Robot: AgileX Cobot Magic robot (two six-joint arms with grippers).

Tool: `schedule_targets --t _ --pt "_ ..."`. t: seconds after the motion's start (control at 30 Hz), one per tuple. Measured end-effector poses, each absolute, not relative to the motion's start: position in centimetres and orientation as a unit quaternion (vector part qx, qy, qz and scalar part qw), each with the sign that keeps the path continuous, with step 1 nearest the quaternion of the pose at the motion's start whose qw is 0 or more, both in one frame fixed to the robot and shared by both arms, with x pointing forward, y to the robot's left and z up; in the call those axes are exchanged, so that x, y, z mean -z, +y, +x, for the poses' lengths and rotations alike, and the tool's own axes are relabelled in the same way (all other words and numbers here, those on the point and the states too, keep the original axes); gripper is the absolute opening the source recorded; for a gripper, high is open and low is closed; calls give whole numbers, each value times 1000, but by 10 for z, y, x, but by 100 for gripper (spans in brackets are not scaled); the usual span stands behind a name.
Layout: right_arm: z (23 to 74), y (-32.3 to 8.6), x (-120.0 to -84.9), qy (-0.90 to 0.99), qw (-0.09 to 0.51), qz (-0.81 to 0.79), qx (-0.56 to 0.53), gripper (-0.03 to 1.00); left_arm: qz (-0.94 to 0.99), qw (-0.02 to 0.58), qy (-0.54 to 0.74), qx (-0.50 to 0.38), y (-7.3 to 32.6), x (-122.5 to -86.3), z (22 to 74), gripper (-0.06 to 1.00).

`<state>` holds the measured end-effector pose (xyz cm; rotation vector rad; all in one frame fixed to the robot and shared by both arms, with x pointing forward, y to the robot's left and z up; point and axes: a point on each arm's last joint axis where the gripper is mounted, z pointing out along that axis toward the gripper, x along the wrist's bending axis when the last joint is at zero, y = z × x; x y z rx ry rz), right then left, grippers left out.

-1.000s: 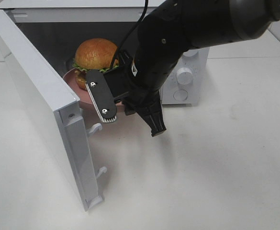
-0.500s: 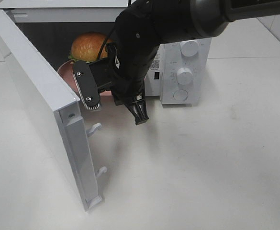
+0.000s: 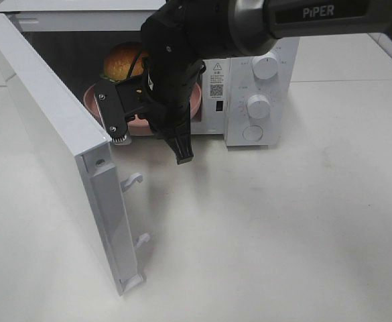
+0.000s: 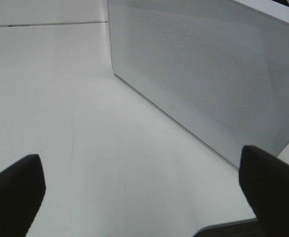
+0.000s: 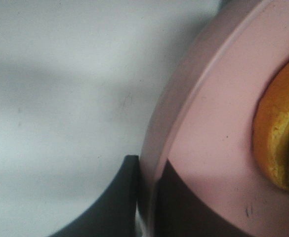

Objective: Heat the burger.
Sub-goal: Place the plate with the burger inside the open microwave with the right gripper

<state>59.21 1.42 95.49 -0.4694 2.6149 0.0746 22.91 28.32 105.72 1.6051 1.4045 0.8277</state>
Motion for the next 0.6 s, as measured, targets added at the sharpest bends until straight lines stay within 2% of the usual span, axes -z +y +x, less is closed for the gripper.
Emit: schedule_targets --t 0.6 --pt "624 39 -942 950 267 -159 -38 7 639 414 559 -329 283 -1057 229 99"
